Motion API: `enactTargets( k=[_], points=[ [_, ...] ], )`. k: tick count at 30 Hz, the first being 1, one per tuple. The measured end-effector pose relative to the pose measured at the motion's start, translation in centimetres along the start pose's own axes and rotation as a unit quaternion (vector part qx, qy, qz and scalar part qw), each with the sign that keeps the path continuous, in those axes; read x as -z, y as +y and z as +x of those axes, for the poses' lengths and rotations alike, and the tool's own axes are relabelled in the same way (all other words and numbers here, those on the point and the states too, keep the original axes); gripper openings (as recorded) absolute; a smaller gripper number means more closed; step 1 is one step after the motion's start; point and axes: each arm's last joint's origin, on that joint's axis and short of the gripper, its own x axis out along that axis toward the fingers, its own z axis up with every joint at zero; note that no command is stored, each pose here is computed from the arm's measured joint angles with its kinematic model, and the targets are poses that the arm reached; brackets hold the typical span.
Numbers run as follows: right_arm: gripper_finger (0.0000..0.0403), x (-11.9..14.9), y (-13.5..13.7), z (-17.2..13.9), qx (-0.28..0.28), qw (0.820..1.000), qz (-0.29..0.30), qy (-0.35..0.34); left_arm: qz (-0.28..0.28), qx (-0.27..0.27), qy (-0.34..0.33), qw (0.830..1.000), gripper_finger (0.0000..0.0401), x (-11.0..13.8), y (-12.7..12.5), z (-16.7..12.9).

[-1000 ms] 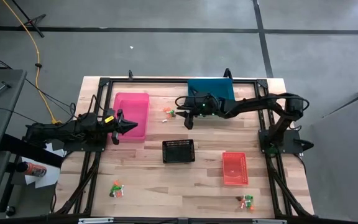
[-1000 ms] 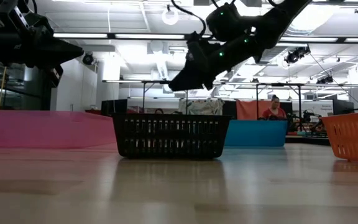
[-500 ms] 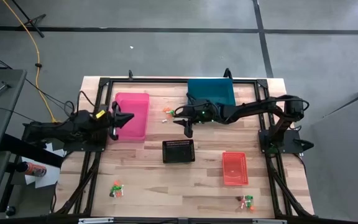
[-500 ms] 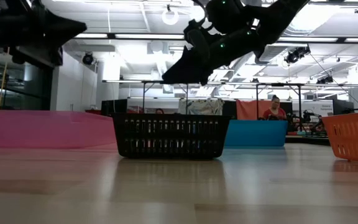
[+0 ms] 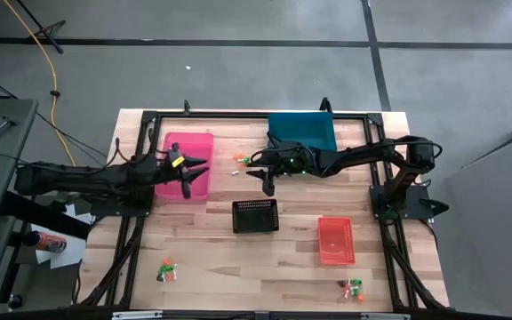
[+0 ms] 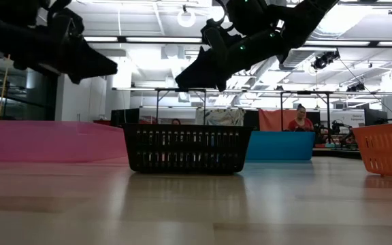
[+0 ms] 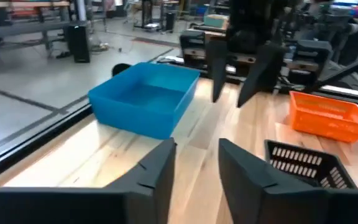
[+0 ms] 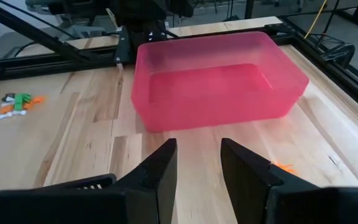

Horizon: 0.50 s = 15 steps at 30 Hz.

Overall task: Sort Halloween decoration
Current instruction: Put the black skull toy into the black bin

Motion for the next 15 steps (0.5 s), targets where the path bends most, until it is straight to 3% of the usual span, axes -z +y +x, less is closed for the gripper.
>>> enactTargets(
  k=[10,15],
  points=[
    [0.0119,-0.07,-0.10,0.00,0.019,0.997,-0.069,-0.003,0.101,0.056,-0.052,0.992,0.0174,-0.94,-0.49,0.18],
    [0.0119,-0.14,-0.41,-0.03,0.069,0.997,-0.033,-0.007,0.116,0.061,-0.054,0.990,0.0172,-0.96,-0.53,0.17]
  ],
)
